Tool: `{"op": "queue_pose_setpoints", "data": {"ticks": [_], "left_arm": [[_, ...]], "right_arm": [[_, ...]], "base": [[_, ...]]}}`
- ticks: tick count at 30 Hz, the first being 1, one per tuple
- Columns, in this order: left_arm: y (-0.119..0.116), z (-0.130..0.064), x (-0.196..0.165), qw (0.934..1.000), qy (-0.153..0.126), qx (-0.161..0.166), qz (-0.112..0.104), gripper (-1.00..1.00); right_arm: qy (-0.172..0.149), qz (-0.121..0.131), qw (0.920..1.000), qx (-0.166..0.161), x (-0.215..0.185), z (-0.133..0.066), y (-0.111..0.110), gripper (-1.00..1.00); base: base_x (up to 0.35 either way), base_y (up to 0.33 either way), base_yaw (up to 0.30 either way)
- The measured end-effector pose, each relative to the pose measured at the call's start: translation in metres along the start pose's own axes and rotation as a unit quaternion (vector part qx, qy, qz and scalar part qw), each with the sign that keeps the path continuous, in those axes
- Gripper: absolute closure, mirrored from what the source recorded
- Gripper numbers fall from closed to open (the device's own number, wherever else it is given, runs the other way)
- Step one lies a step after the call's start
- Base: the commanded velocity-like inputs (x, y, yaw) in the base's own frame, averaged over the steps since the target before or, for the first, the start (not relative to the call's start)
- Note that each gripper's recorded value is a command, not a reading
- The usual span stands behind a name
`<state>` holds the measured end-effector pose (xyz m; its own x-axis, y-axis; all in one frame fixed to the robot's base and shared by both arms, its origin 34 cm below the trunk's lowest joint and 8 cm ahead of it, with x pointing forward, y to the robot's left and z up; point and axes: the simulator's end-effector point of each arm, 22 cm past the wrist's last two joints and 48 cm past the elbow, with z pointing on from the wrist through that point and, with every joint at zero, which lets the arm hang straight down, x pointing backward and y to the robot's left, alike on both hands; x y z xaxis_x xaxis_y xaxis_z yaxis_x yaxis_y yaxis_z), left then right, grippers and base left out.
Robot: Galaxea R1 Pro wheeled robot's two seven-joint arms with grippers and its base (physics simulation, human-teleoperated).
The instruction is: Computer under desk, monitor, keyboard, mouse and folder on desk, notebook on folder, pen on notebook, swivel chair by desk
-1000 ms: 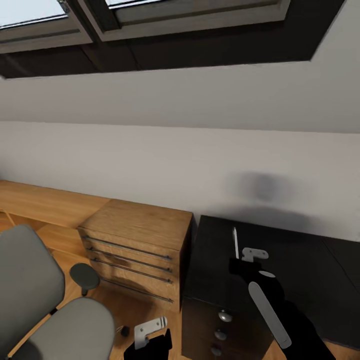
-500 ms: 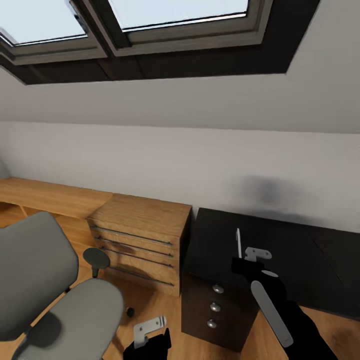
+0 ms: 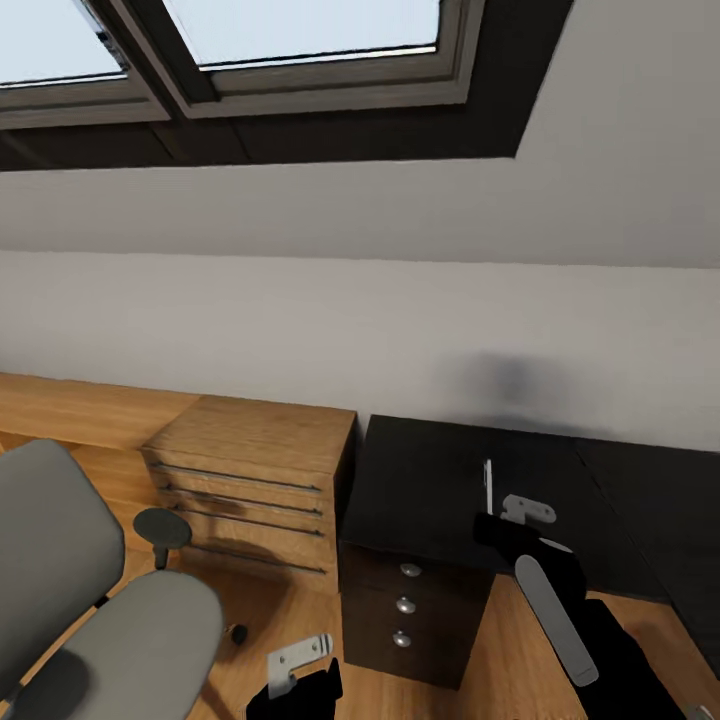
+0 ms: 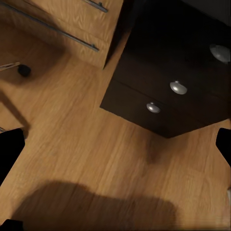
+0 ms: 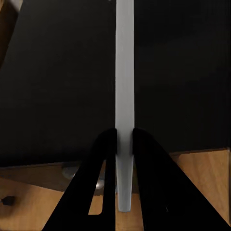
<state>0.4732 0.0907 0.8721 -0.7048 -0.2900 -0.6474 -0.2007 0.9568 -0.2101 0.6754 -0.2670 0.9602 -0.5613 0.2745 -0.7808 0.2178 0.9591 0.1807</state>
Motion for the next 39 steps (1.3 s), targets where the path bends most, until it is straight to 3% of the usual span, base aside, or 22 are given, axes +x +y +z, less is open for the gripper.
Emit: {"op": "queue_pose_setpoints", "data": {"ticks": [10,17,24,27,28,29,32,34,36,39], "left_arm": [[0.009,0.006,0.004,0.9999,0.0,-0.014,0.007,-1.0],[0.013,0.007,0.001,0.9998,-0.004,-0.019,0.008,-1.0],[0.017,0.009,-0.01,0.9996,-0.012,-0.024,-0.005,-1.0],[0.018,0.01,-0.013,0.9995,-0.014,-0.026,-0.009,-1.0],[0.018,0.01,-0.013,0.9995,-0.014,-0.026,-0.01,-1.0],[0.02,0.011,-0.013,0.9994,-0.014,-0.029,-0.01,-1.0],[0.022,0.011,-0.013,0.9994,-0.014,-0.031,-0.01,-1.0],[0.021,0.011,-0.011,0.9994,-0.012,-0.032,-0.007,-1.0],[0.021,0.011,-0.01,0.9994,-0.012,-0.031,-0.007,-1.0],[0.02,0.011,-0.009,0.9995,-0.012,-0.03,-0.006,-1.0]], "right_arm": [[0.01,0.008,0.9999,0.003,0.006,0.003,-0.005,1.0],[0.014,0.025,0.9995,-0.014,0.006,-0.001,0.003,1.0],[0.021,0.032,0.9991,-0.02,0.009,-0.004,0.005,1.0],[0.023,0.031,0.9992,-0.009,0.012,-0.004,-0.011,1.0],[0.026,0.03,0.9992,0.002,0.016,-0.005,-0.024,1.0],[0.037,0.027,0.9986,0.027,0.031,-0.006,-0.055,1.0],[0.045,0.028,0.9978,0.041,0.04,-0.008,-0.073,1.0],[0.05,0.023,0.9964,0.064,0.045,-0.008,-0.101,1.0],[0.053,0.039,0.9939,0.089,0.045,-0.007,-0.132,1.0],[0.048,0.059,0.9915,0.106,0.04,-0.009,-0.154,1.0]], "base": [[-0.001,0.0,-0.266],[0.0,0.0,-0.269],[0.0,0.0,-0.27],[0.0,0.0,-0.272],[0.0,0.0,-0.278],[0.0,0.0,-0.279],[0.0,0.0,-0.28],[0.0,0.0,-0.293],[0.0,0.0,-0.298],[0.0,0.0,-0.299]]}}
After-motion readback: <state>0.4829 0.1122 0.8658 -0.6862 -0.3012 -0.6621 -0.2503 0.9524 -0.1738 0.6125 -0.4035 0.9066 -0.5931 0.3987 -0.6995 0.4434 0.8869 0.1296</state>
